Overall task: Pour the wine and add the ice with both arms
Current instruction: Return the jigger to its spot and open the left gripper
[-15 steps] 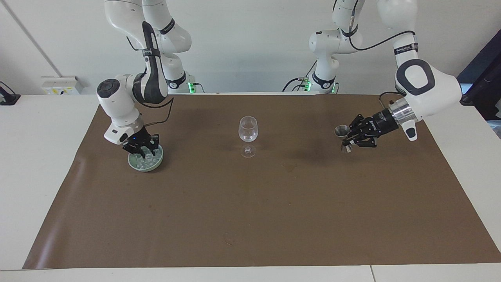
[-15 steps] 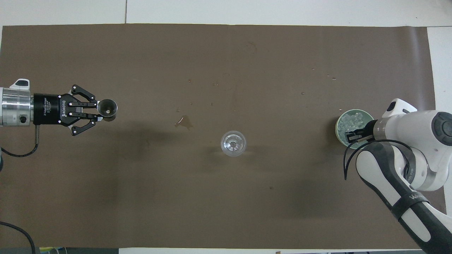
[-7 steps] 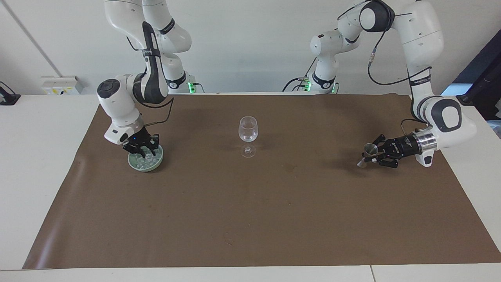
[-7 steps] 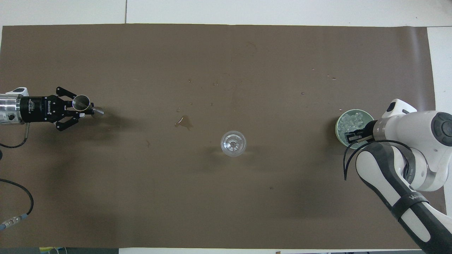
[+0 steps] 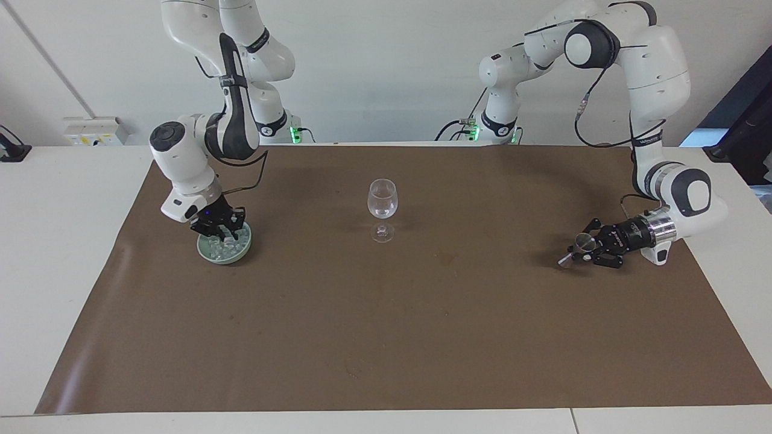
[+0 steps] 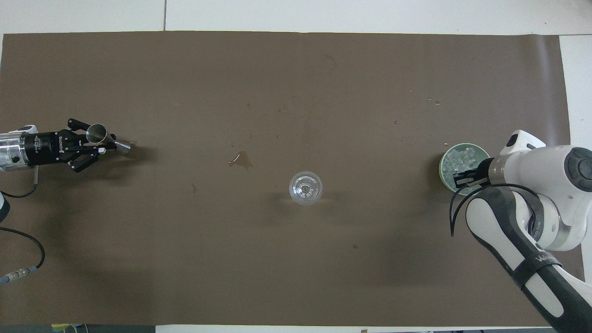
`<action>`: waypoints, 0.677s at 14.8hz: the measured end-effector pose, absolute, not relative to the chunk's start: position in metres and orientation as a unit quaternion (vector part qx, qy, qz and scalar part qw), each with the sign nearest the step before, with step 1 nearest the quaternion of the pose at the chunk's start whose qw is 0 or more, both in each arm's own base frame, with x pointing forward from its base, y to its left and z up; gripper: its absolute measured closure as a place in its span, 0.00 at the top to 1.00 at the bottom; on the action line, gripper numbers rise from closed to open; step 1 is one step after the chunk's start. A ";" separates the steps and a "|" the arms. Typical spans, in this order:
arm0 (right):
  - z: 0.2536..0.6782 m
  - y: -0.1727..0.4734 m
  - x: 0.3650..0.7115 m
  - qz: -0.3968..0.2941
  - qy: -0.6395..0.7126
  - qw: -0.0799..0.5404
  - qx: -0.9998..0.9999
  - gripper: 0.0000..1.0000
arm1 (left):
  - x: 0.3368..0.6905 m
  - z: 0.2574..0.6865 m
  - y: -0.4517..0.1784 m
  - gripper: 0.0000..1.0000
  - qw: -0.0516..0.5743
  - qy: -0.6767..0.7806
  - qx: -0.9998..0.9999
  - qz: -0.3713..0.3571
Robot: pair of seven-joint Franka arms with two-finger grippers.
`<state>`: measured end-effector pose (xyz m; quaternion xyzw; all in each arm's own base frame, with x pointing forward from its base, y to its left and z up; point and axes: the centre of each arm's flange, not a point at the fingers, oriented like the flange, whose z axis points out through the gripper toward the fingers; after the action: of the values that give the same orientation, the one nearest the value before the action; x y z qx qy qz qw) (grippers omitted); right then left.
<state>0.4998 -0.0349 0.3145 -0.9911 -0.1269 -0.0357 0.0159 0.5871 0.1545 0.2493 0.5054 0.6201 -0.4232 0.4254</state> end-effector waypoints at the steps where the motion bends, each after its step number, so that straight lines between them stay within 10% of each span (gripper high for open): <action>1: 0.315 -0.035 0.500 -0.036 -0.127 0.016 -0.991 0.28 | 0.585 0.248 0.156 0.22 0.426 0.620 0.503 -0.425; 10: 0.323 -0.035 0.505 -0.036 -0.128 0.017 -0.991 0.28 | 0.558 0.224 0.160 0.22 0.448 0.603 0.509 -0.420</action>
<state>0.5051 -0.0349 0.3226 -0.9910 -0.1275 -0.0365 0.0165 0.5580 0.1605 0.2237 0.5095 0.6027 -0.4201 0.4480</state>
